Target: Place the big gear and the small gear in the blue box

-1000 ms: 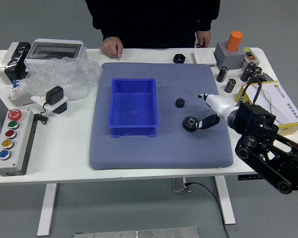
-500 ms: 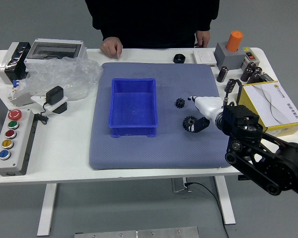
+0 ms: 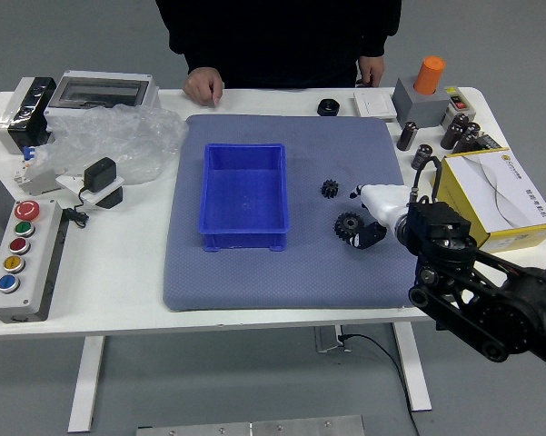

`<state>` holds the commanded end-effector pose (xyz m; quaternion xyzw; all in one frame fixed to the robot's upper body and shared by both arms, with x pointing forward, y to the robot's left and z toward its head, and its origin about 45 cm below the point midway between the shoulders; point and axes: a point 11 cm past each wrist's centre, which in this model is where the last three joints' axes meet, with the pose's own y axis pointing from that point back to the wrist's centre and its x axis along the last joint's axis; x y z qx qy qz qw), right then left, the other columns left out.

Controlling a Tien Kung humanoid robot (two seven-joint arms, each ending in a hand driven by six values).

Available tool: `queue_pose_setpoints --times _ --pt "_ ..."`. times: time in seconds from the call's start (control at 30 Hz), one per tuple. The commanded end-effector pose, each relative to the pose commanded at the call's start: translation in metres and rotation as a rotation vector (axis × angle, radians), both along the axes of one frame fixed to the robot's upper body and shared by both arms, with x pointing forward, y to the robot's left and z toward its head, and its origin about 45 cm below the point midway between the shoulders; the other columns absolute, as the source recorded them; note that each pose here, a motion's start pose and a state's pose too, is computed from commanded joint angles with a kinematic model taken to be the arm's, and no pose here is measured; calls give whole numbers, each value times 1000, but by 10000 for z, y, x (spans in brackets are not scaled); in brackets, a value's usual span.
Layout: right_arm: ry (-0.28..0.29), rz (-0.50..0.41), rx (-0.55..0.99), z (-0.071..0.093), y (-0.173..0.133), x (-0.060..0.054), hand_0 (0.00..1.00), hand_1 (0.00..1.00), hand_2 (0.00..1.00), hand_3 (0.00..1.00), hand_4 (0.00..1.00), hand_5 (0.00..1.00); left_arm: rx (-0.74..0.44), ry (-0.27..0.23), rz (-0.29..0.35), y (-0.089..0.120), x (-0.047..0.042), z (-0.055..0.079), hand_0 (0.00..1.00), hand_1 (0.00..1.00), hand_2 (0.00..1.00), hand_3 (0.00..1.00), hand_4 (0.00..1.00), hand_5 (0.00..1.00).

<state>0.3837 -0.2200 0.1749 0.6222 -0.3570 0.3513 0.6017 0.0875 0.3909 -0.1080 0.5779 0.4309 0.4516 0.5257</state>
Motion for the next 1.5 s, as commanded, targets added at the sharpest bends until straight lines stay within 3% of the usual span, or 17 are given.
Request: queue_pose_setpoints --times 0.57,0.6,0.97,1.0,1.17,1.2,1.5 --pt "13 9 -6 -104 113 31 754 687 755 801 855 323 -2 0 0 -14 9 -2 815 799 808 838 632 285" --pt "13 10 -5 -109 114 32 737 671 731 735 844 332 -2 0 0 -14 8 -2 815 799 807 837 632 285" --pt "4 17 -7 -157 120 37 704 640 705 700 828 330 -4 1 -3 -23 7 -4 815 799 807 836 631 285" --pt "3 18 -8 -160 120 36 654 602 662 668 768 292 -4 1 -3 -23 7 -4 814 797 805 836 631 283" --pt "-4 23 -8 -176 124 37 654 602 662 668 768 292 -4 2 -4 -25 4 -5 814 797 805 836 631 283" --pt "-4 24 -8 -180 124 36 655 558 611 658 675 219 -5 2 -4 -26 3 -6 814 796 805 836 630 283" --pt "-9 27 -6 -208 125 29 671 540 587 647 663 189 -4 5 -4 -28 -9 -9 814 797 806 835 629 280"
